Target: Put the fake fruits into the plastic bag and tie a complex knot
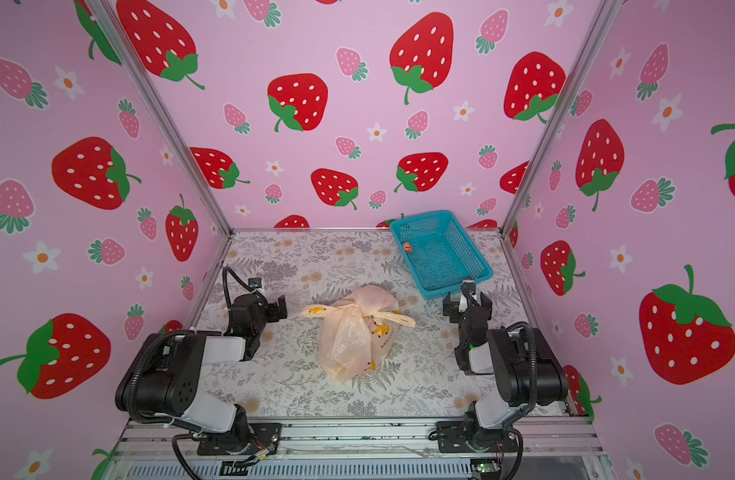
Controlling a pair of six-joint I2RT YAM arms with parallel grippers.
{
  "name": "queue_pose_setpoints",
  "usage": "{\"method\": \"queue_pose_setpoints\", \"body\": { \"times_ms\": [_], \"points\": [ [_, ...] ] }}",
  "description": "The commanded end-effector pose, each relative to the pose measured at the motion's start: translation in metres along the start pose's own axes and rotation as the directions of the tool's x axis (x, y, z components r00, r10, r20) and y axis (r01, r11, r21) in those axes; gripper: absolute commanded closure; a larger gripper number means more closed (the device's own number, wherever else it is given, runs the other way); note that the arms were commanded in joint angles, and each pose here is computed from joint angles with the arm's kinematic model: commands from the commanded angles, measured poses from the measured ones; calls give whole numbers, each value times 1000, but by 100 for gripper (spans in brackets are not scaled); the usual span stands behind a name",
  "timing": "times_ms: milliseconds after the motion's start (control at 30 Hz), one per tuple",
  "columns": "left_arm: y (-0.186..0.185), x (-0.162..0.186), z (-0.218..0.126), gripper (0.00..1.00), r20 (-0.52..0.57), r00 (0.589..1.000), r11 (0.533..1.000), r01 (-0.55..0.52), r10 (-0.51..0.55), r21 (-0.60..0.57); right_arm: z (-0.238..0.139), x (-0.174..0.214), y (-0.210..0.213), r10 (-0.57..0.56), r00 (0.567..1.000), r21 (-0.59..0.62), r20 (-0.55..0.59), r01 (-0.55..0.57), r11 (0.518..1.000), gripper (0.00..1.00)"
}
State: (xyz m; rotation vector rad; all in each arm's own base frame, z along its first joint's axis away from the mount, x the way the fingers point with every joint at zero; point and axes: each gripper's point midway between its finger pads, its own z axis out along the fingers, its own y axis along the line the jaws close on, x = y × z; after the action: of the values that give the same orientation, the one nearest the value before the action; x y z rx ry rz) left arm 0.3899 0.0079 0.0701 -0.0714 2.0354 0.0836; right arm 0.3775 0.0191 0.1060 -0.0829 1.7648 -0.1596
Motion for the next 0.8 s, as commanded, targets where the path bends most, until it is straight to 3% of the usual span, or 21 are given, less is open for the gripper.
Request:
{"method": "queue_pose_setpoints", "body": {
  "times_ms": [0, 767],
  "points": [
    [0, -20, 3, 1, 50, 999, 1000, -3, 3, 4, 3, -15, -3, 11, 999, 9, 49, -11, 1000, 0],
    [0, -20, 5, 1, 41, 999, 1000, 5, -6, 25, 3, -14, -3, 10, 999, 7, 45, -11, 1000, 0]
  ]
}}
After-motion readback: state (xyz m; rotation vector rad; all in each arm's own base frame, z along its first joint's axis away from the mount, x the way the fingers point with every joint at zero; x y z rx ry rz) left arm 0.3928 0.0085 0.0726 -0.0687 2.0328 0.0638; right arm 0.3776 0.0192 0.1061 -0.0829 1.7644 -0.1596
